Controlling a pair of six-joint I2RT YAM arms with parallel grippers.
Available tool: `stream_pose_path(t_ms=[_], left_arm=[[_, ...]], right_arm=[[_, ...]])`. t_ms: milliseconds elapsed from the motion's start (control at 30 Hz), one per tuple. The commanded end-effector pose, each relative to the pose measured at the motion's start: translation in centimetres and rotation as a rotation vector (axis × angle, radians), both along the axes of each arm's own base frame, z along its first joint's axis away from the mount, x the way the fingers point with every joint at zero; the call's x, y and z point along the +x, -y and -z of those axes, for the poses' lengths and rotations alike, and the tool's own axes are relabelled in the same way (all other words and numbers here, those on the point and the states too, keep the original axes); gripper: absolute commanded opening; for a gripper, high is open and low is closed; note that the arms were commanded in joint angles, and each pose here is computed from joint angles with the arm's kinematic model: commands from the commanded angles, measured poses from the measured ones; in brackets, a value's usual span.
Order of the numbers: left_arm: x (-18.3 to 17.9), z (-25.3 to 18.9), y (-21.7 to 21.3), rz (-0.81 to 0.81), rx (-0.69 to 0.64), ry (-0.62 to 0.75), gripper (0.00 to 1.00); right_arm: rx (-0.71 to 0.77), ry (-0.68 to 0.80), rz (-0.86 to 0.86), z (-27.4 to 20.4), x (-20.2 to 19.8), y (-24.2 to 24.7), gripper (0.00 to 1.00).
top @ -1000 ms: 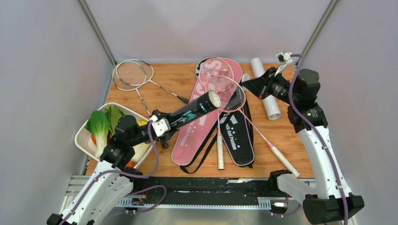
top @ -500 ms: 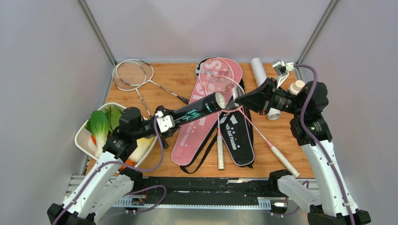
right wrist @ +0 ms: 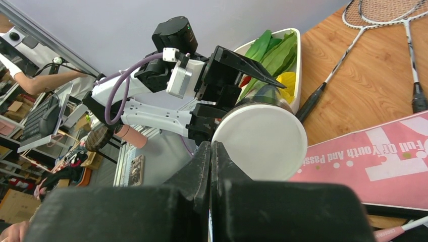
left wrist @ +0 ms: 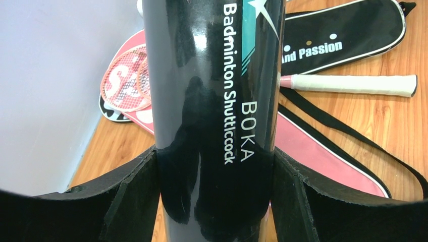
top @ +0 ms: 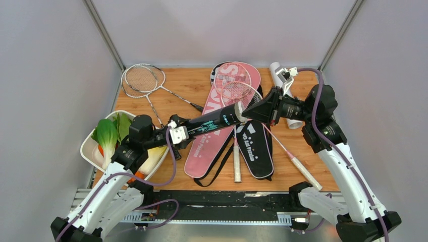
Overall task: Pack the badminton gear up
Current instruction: Close the lid on the shuttle tube.
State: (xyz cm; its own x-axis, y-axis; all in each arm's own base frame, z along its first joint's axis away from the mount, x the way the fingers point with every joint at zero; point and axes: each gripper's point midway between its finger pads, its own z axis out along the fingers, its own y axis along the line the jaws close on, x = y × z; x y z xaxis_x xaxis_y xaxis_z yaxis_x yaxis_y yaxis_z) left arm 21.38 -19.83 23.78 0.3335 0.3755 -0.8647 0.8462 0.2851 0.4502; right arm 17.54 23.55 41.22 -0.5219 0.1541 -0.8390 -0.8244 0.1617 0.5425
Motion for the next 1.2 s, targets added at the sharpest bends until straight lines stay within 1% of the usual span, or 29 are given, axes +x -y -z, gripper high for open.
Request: stream_pose_path(t_ms=[0,600,733,933,1033,1167], left_arm=[[-0.2,-4.1,0.6,0.055,-0.038,0.144,0.02],[-0.6,-4.9,0.5,0.065,-0.042,0.181,0.02],[-1.0,-4.9,0.8,0.094,-0.045,0.194,0.02],[-2.1,-5.4,1.2,0.167,-0.064,0.304,0.02],[-2.8,-6.5,1.3,0.188,-0.098,0.370,0.02],[-3.5,-6.9,1.6,0.226,-0.119,0.385,0.02]], right_arm=[[0.024,0.036,-0.007,-1.2,-0.3,-0.8,0.00],[0.010,-0.017,-0.014,0.9,-0.8,-1.2,0.00],[0.006,-0.034,-0.027,1.3,-0.9,-1.3,0.00],[0.005,-0.052,-0.083,1.4,-1.7,-1.4,0.00],[0.008,-0.058,-0.113,1.4,-2.5,-1.3,0.00],[0.013,-0.075,-0.148,1.7,-3.1,-1.4,0.00]])
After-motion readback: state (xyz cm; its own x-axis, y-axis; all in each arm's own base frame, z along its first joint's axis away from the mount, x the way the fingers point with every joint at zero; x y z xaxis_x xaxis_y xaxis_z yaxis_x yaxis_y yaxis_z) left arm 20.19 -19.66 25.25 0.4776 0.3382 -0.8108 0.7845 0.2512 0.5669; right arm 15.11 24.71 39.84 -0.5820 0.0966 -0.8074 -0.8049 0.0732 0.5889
